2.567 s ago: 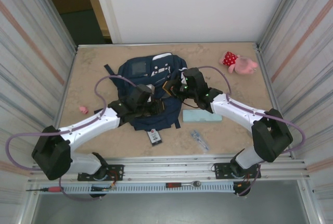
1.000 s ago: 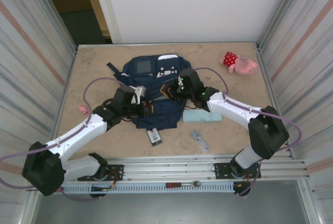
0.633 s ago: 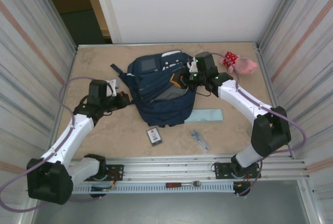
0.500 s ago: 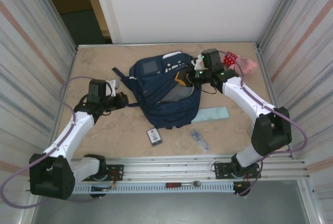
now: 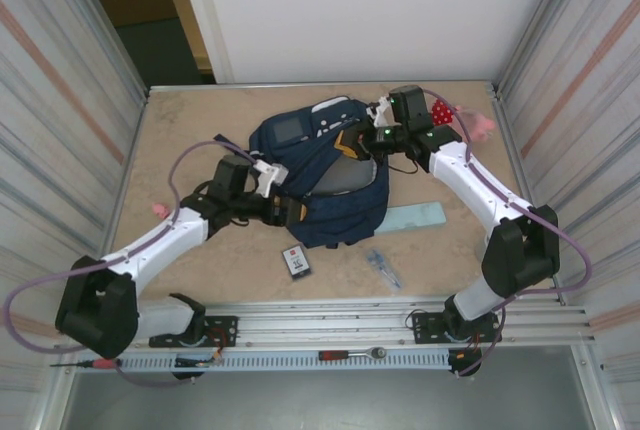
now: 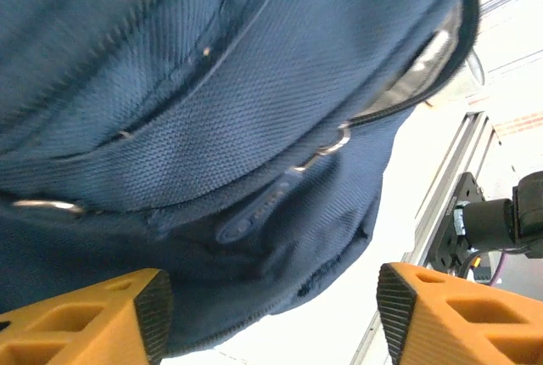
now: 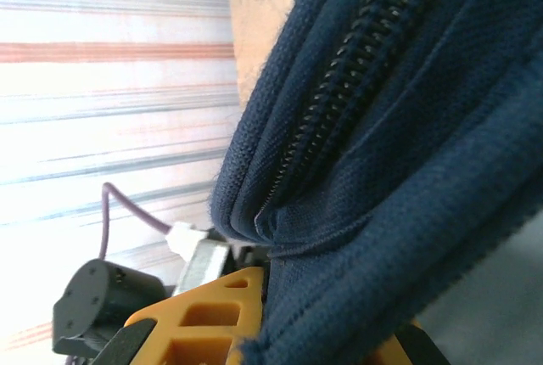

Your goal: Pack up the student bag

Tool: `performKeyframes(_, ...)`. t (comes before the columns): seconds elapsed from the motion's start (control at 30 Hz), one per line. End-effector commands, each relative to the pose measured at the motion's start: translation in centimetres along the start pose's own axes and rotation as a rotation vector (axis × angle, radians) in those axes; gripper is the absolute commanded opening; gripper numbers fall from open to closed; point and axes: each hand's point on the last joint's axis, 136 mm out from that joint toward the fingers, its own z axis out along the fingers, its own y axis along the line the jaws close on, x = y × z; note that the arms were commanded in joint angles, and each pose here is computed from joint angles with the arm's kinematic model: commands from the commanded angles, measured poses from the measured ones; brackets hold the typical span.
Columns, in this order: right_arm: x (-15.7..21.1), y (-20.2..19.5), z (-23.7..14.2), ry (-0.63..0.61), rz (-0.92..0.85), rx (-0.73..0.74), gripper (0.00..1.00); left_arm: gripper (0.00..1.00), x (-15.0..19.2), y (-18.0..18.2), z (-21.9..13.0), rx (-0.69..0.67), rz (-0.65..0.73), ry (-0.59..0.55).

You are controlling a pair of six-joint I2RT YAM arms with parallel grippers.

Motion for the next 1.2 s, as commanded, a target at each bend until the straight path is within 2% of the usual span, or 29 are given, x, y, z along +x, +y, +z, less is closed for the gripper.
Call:
performKeyframes(0.0, 0.1, 4.7, -1.0, 0.011, -0.106, -0.121, 0.0, 0.69, -0.8, 0.1, 0.6, 0.012, -0.008, -0.05)
performKeyframes(0.17, 0.4, 5.0, -0.7, 0.02, -0.11, -0.124, 0.0, 0.7, -2.9, 0.2, 1.0, 0.009, 0.013, -0.118)
performKeyframes(0.23, 0.5, 5.1, -0.6, 0.023, -0.112, -0.125, 0.0, 0.66, -3.3, -0.4, 1.4, 0.027, 0.036, -0.119)
performKeyframes(0.47, 0.6, 4.8, -0.4, 0.021, -0.107, -0.113, 0.0, 0.34, -2.8, -2.8, 2.6, 0.06, 0.111, -0.077)
performKeyframes(0.77, 0.9, 3.2, 0.2, 0.013, -0.086, -0.046, 0.0, 0.06, -2.8, -3.0, 1.3, 0.026, 0.129, -0.11)
performKeyframes(0.8, 1.0, 2.9, 0.3, 0.011, -0.081, -0.036, 0.07, 0.04, -2.9, -3.1, 1.2, 0.027, 0.133, -0.112)
performKeyframes(0.87, 1.4, 2.0, 0.8, 0.007, -0.06, -0.013, 0.28, 0.01, -3.0, -3.2, 1.0, 0.032, 0.145, -0.118)
performKeyframes(0.93, 2.1, 1.0, 1.5, 0.003, -0.034, 0.001, 0.43, 0.0, -3.0, -3.3, 1.1, 0.034, 0.151, -0.119)
performKeyframes(1.03, 3.2, -0.3, 2.7, -0.006, 0.005, 0.022, 0.5, 0.0, -3.0, -3.3, 1.3, 0.041, 0.154, -0.12)
performKeyframes(1.17, 4.3, -2.0, 4.2, -0.021, 0.03, 0.067, 0.5, 0.0, -2.8, -3.6, 1.6, 0.056, 0.161, -0.11)
